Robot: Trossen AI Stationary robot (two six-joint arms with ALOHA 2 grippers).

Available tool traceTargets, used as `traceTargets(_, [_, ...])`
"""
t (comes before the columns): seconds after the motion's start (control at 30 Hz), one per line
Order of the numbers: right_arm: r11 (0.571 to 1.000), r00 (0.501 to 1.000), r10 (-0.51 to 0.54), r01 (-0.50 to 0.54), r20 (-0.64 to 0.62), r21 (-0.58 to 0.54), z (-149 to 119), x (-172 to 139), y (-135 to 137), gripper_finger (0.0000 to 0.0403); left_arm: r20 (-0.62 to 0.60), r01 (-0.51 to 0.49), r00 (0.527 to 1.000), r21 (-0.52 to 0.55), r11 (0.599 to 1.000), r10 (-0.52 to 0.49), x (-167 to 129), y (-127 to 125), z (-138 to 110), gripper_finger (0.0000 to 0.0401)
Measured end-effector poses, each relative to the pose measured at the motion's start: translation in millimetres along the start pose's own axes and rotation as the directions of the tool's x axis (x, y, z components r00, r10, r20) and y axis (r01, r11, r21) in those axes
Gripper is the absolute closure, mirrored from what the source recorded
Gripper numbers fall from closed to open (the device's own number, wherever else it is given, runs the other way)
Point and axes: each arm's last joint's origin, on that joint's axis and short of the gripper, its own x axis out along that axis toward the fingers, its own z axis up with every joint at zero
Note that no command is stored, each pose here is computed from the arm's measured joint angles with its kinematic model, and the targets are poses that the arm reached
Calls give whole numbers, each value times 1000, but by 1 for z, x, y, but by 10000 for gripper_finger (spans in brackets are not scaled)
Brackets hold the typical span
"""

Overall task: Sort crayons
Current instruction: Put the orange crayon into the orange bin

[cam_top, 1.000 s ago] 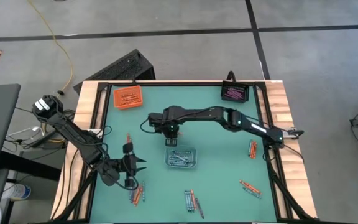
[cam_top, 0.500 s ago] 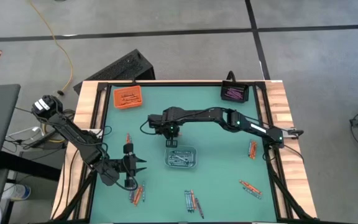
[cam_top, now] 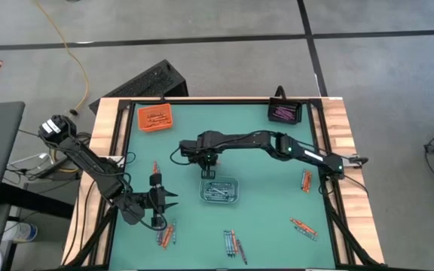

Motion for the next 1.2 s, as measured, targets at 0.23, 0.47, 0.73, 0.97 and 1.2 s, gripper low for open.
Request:
traceTargets(0.23, [999, 993, -38, 37, 109, 12, 0, -44, -1, 402, 0, 0, 1000, 0, 1000, 0, 0, 0, 0, 289])
traceTargets(0.47, [999, 964, -40, 37, 263, 14, 2, -83, 2, 403, 29, -114, 993, 22, 993, 113, 0, 4, -1, 289])
traceTargets(0.73, [998, 902, -20, 47, 431, -52, -6, -143, 29, 403, 203, -432, 887, 41, 901, 416, -6, 14, 9, 289])
traceTargets(0.97, [984, 787, -2, 112, 617, -140, -22, -208, 65, 403, 309, -458, 848, 18, 889, 431, -26, 20, 39, 289])
traceTargets(1.2, [950, 658, 82, 175, 749, -258, -36, -250, 102, 403, 508, -253, 846, 116, 961, 162, -52, 24, 76, 289])
